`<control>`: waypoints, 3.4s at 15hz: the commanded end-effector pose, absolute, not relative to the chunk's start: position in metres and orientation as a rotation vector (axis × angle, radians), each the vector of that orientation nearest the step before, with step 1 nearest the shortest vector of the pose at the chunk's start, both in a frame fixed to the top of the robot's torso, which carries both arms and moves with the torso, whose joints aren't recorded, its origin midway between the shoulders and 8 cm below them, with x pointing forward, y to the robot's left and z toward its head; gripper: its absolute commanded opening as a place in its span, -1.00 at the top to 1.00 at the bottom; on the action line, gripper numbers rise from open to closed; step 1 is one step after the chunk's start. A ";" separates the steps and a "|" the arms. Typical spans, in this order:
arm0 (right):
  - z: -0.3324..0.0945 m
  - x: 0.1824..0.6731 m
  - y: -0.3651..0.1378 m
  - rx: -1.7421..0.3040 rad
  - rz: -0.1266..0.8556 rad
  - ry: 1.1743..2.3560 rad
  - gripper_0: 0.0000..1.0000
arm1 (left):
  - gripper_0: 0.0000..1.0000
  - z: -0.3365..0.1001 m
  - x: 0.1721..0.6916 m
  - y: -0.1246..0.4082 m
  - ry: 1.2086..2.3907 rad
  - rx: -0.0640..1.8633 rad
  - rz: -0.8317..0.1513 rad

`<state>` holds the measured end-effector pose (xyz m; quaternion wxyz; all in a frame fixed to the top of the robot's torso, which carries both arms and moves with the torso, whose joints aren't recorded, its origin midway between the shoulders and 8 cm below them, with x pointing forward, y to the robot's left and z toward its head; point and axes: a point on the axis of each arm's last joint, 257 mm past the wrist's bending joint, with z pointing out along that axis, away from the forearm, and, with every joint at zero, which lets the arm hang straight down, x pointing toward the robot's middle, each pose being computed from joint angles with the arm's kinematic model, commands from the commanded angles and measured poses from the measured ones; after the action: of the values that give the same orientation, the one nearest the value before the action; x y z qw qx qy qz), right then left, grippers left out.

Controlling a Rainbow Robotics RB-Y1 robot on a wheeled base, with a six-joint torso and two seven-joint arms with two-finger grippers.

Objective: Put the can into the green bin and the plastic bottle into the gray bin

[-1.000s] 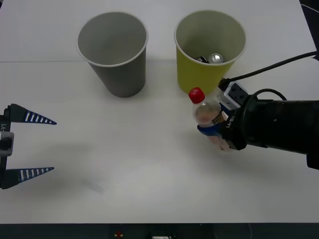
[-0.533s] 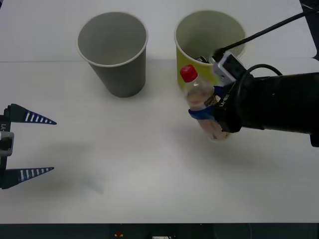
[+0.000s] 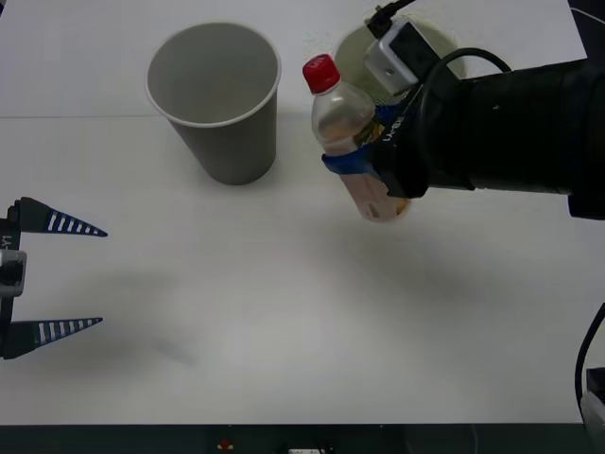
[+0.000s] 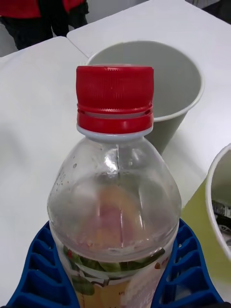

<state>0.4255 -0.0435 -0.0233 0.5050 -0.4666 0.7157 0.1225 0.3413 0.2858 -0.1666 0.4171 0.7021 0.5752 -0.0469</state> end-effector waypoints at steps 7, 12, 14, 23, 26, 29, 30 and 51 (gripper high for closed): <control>0.046 0.469 0.000 -1.120 0.276 1.648 1.00 | -1.00 -0.167 0.341 0.286 1.444 1.762 -0.118; 0.064 0.496 0.030 -1.115 0.298 1.678 1.00 | -1.00 -0.167 0.341 0.286 1.444 1.762 -0.118; 0.074 0.507 0.046 -1.104 0.305 1.658 1.00 | -1.00 -0.167 0.341 0.286 1.444 1.762 -0.118; 0.105 0.558 0.105 -1.071 0.318 1.602 1.00 | -1.00 -0.167 0.341 0.286 1.444 1.762 -0.118; 0.105 0.575 0.126 -1.055 0.316 1.575 1.00 | -1.00 -0.167 0.341 0.286 1.444 1.762 -0.118; 0.107 0.590 0.138 -1.049 0.299 1.581 1.00 | -1.00 -0.167 0.341 0.286 1.444 1.762 -0.118; 0.104 0.593 0.140 -1.051 0.293 1.586 1.00 | -1.00 -0.167 0.341 0.286 1.444 1.762 -0.118; 0.091 0.593 0.164 -1.098 0.319 1.550 -1.00 | -1.00 -0.167 0.341 0.286 1.444 1.762 -0.118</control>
<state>0.5925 0.1645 0.0912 0.5707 -0.4678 0.6610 0.1359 0.3413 0.2858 -0.1666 0.4171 0.7021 0.5752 -0.0469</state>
